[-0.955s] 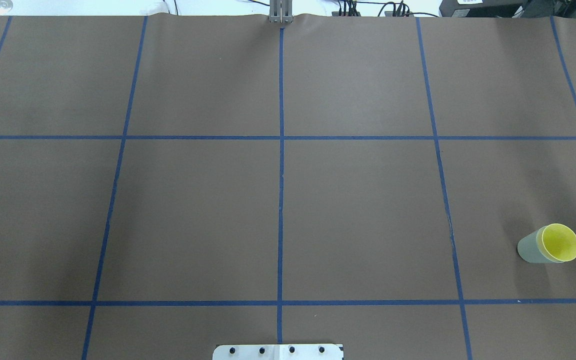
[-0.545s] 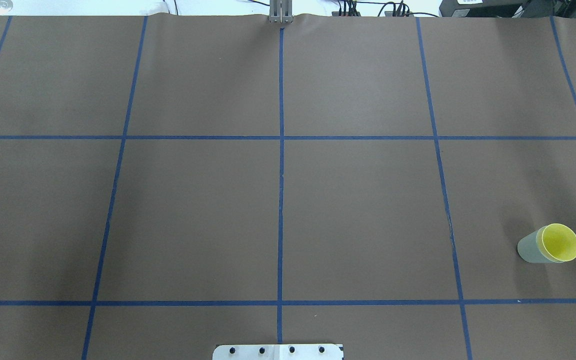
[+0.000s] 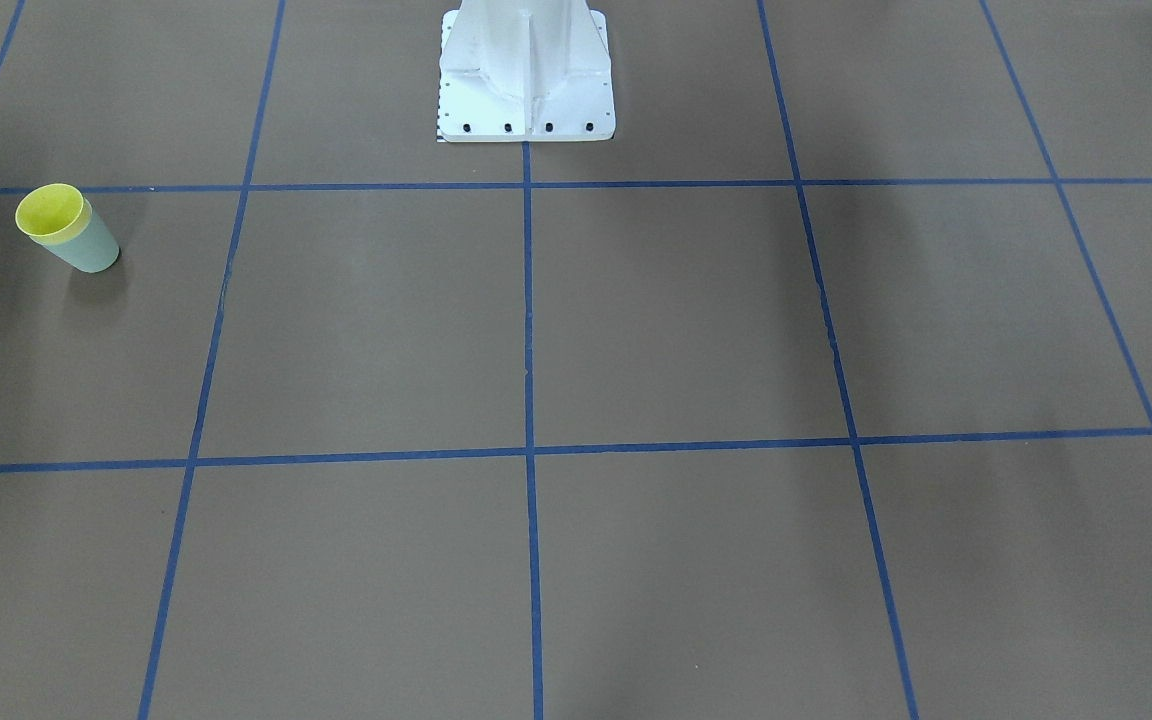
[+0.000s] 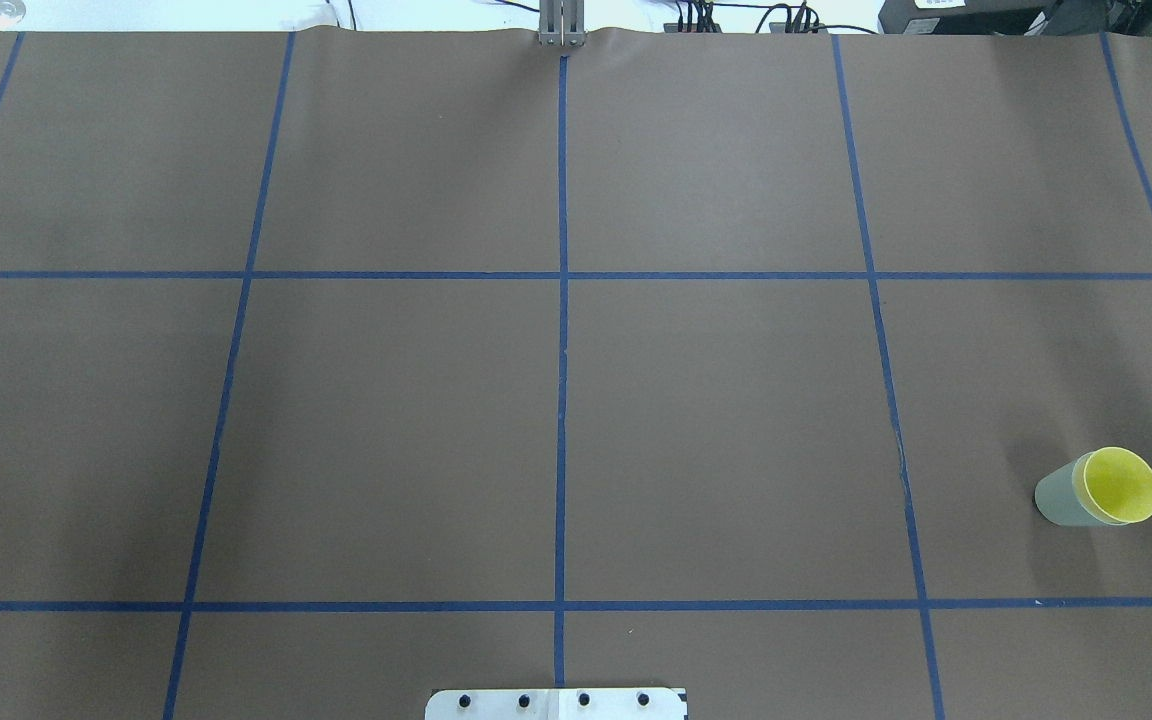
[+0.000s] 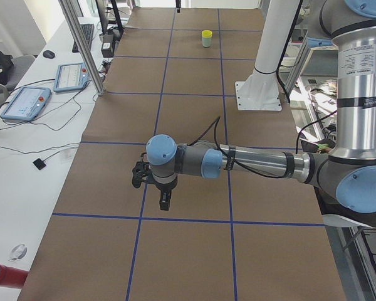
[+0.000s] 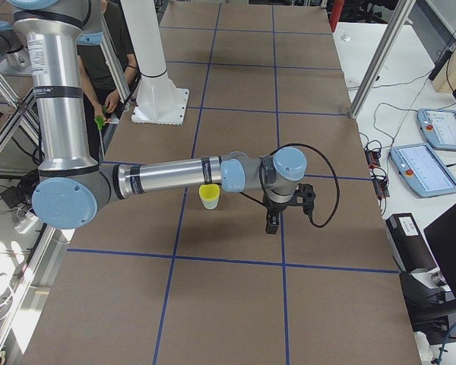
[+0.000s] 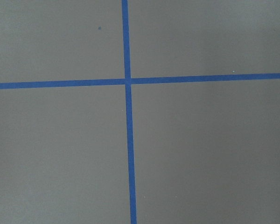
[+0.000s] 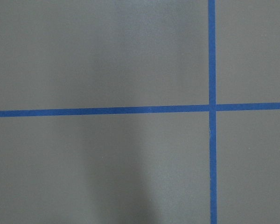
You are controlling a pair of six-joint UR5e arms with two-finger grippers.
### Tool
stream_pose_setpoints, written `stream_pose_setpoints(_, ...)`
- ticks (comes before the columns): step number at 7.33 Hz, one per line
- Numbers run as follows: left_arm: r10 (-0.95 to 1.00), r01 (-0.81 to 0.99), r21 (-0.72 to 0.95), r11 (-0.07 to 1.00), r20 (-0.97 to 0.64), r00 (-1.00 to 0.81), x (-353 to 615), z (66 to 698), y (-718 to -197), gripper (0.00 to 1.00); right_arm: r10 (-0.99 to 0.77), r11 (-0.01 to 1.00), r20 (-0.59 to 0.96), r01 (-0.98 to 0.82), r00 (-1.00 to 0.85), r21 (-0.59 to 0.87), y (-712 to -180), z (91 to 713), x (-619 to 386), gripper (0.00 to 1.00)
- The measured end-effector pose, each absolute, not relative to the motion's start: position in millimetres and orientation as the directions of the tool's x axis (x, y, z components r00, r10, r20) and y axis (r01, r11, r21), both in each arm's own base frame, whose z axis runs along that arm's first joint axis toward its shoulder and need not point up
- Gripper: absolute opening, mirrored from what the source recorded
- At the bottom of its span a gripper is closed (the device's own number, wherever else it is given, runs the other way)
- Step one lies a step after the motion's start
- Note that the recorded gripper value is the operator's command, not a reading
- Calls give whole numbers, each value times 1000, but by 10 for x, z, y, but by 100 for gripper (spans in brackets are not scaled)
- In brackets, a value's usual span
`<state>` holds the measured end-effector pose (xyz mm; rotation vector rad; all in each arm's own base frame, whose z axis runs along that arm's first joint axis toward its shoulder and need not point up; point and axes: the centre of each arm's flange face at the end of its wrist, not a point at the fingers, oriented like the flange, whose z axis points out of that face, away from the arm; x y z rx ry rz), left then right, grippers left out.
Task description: Transfer and stack yellow cup on green cup
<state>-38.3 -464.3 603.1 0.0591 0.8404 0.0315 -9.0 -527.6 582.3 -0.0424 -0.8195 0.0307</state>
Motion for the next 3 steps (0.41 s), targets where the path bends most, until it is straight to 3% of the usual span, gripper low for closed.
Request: stream_pose_setpoints(3,53,-5,66,998,-744,667,-383,6030,-4641,100,41,999,729,-11,684,-46,-5278,5812,-88,100)
